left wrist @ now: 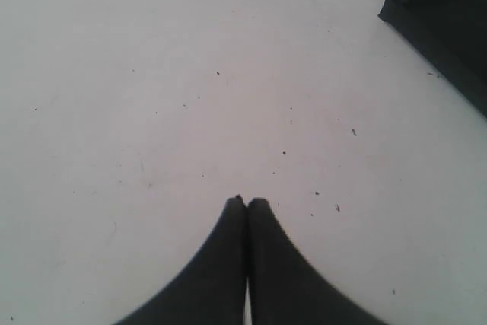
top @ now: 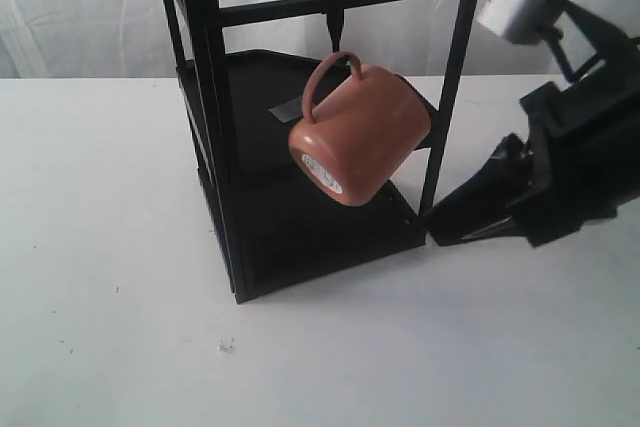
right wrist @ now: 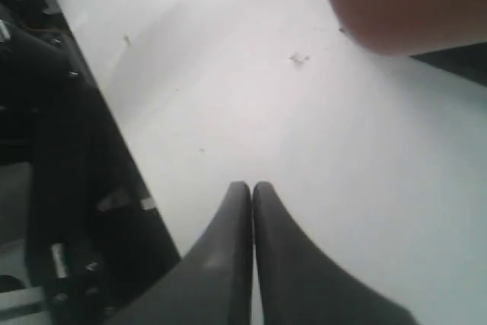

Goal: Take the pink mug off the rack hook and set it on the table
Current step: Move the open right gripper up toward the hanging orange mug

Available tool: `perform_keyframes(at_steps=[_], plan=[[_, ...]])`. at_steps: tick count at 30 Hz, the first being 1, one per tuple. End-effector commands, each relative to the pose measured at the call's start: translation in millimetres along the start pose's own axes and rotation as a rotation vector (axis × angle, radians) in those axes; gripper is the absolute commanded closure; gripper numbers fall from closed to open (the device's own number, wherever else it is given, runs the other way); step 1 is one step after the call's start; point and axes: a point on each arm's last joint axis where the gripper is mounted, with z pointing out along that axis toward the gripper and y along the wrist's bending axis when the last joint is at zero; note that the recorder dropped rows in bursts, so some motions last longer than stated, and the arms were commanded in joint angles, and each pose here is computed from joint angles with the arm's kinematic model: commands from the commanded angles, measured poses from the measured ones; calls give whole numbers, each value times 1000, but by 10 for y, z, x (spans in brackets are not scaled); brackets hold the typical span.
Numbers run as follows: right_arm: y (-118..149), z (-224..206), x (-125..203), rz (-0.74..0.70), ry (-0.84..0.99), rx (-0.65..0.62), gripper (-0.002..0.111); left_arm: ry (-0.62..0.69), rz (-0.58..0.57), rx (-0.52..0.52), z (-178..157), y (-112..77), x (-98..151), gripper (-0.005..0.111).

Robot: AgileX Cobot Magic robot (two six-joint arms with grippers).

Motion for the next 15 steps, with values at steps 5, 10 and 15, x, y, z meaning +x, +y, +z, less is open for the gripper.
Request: perform_keyframes(at_steps=[5,10,15], plan=[[-286,-602,-501,-37,106,513,73,-1,0,8,0,-4,6,107],[-543,-303,-701,14,107,382,57,-1,0,8,0,-4,6,107],[-623,-288,-669,-112,184,422,57,-1,0,8,0,-4,6,107]])
